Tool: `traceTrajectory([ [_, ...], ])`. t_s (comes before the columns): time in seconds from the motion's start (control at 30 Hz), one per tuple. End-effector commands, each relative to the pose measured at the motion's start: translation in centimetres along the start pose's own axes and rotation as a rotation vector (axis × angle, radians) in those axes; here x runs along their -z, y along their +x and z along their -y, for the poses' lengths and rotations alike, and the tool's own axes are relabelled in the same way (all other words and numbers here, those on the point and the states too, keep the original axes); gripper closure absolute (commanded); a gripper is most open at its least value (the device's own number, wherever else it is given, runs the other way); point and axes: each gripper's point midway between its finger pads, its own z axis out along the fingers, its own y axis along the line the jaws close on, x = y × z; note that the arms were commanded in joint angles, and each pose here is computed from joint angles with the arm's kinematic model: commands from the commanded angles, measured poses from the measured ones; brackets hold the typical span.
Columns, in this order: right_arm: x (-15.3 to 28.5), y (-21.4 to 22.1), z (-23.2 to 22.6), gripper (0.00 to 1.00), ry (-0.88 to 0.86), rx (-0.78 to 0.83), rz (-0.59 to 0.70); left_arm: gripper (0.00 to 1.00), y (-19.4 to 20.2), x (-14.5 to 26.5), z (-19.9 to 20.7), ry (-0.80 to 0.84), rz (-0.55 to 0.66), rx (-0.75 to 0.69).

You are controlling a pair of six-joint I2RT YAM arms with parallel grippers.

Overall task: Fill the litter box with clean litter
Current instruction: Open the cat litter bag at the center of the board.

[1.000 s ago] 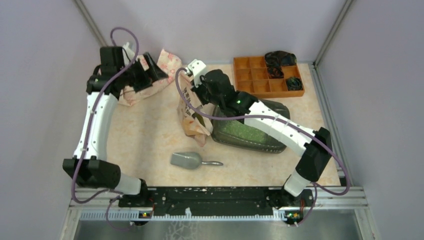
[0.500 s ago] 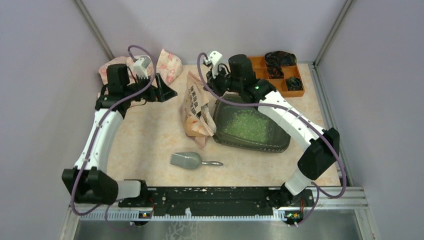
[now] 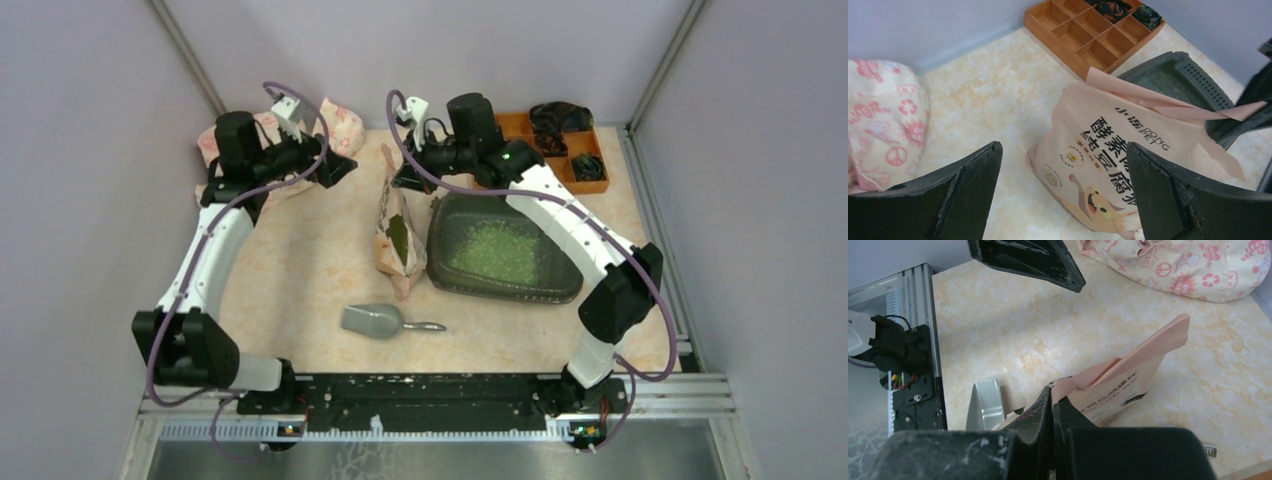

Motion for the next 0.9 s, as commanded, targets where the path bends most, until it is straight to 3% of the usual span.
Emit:
traceTrajectory([
  [0.0,1.5,-5.0,-0.7,1.00,0.023,0.089,0.112,0.01,-0.6,-1.3,-0.5,-0.001,-0.020,0.184],
  [0.17,0.3,-4.0,0.8,1.00,0.179,0.066,0.081,0.01,-1.2,-3.2,1.4,0.106,-0.109,0.575],
  [0.27,-0.6,-3.3,1.1,1.00,0.268,0.073,0.065,0.01,-1.4,-3.2,2.1,0.071,-0.115,0.680],
  [0.43,-2.3,-3.1,0.6,1.00,0.320,0.081,0.078,0.01,-1.3,-4.0,3.6,0.044,-0.116,0.786],
  [0.63,-3.0,-3.7,0.4,1.00,0.374,0.126,0.090,0.01,1.4,-4.8,3.9,-0.084,-0.227,0.938],
  [0.87,-3.8,-3.6,0.4,1.00,0.364,0.158,0.079,0.01,3.5,-4.9,4.7,-0.201,-0.328,0.949],
])
